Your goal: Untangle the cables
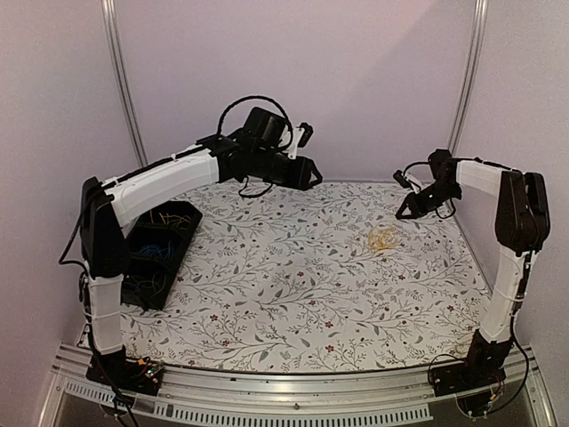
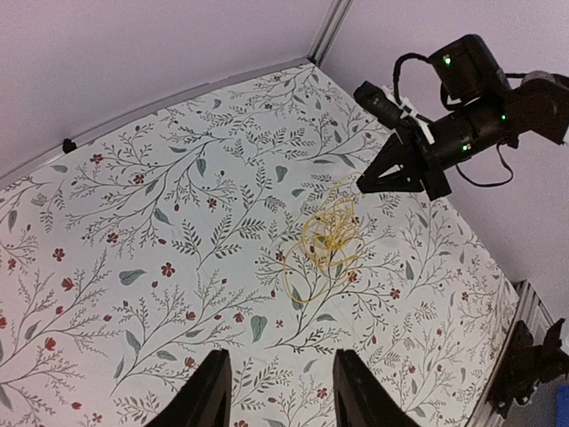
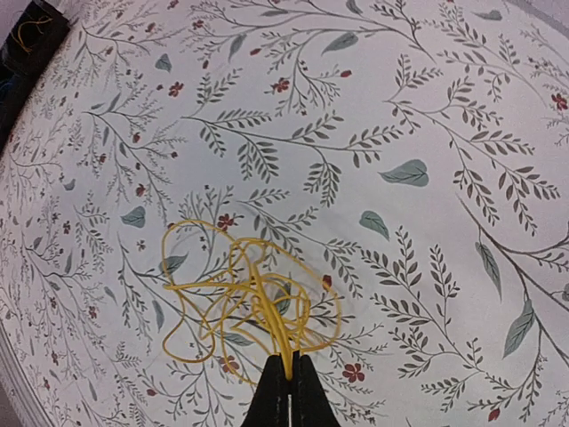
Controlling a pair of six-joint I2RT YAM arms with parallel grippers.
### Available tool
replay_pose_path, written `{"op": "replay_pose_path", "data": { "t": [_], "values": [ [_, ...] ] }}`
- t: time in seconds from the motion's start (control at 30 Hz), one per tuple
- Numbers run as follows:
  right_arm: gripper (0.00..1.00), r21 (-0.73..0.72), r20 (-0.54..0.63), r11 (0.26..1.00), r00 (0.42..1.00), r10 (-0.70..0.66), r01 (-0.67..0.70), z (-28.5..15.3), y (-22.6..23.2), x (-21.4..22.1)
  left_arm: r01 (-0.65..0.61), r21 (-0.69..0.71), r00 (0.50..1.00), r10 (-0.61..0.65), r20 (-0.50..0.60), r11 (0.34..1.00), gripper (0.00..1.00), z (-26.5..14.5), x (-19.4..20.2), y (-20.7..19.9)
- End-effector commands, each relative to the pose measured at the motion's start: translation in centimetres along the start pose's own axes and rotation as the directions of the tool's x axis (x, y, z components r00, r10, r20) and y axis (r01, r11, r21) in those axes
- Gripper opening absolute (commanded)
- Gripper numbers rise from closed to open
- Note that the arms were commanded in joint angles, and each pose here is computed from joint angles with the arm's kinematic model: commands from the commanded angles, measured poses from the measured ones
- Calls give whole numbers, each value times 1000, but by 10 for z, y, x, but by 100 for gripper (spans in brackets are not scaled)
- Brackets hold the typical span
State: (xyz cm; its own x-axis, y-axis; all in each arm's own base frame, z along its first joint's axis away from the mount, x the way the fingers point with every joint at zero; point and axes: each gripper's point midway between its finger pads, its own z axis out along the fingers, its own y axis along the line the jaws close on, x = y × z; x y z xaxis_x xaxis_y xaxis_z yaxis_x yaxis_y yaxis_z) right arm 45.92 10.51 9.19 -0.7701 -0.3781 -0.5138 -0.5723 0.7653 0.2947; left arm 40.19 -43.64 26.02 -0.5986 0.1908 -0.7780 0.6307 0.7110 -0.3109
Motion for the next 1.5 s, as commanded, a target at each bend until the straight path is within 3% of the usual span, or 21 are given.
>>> {"op": "replay_pose_path", "data": {
  "t": [0.0,0.3,0.43,0.63,0.73,0.93,1.17,1.33,1.47],
  "values": [
    [0,-100,151,983,978,-141,157,-73,76,-43,-105,161,994,96,60,981,46,29,7,-54],
    [0,-266,217,921,949,-229,284,-100,158,-54,-165,297,973,105,207,940,53,79,4,-112],
    [0,-339,280,884,931,-233,323,-126,183,-72,-114,282,978,58,199,953,51,114,21,-106],
    [0,-351,416,825,863,-287,444,-185,219,-101,-13,279,991,-25,133,960,17,158,72,-68],
    [0,-297,492,812,810,-320,502,-215,232,-116,47,263,995,-68,71,964,13,162,102,-48],
    [0,-239,564,813,757,-329,531,-247,240,-134,55,196,998,-58,11,979,17,138,139,-23],
    [0,-233,532,833,783,-322,501,-228,224,-135,57,136,998,-57,-8,989,24,103,150,-8],
    [0,-203,502,859,803,-321,469,-213,208,-138,36,130,998,-42,41,991,37,68,133,-13],
    [0,-213,482,871,823,-301,443,-201,200,-139,-20,115,987,2,162,993,47,32,96,-28]
  ]
}}
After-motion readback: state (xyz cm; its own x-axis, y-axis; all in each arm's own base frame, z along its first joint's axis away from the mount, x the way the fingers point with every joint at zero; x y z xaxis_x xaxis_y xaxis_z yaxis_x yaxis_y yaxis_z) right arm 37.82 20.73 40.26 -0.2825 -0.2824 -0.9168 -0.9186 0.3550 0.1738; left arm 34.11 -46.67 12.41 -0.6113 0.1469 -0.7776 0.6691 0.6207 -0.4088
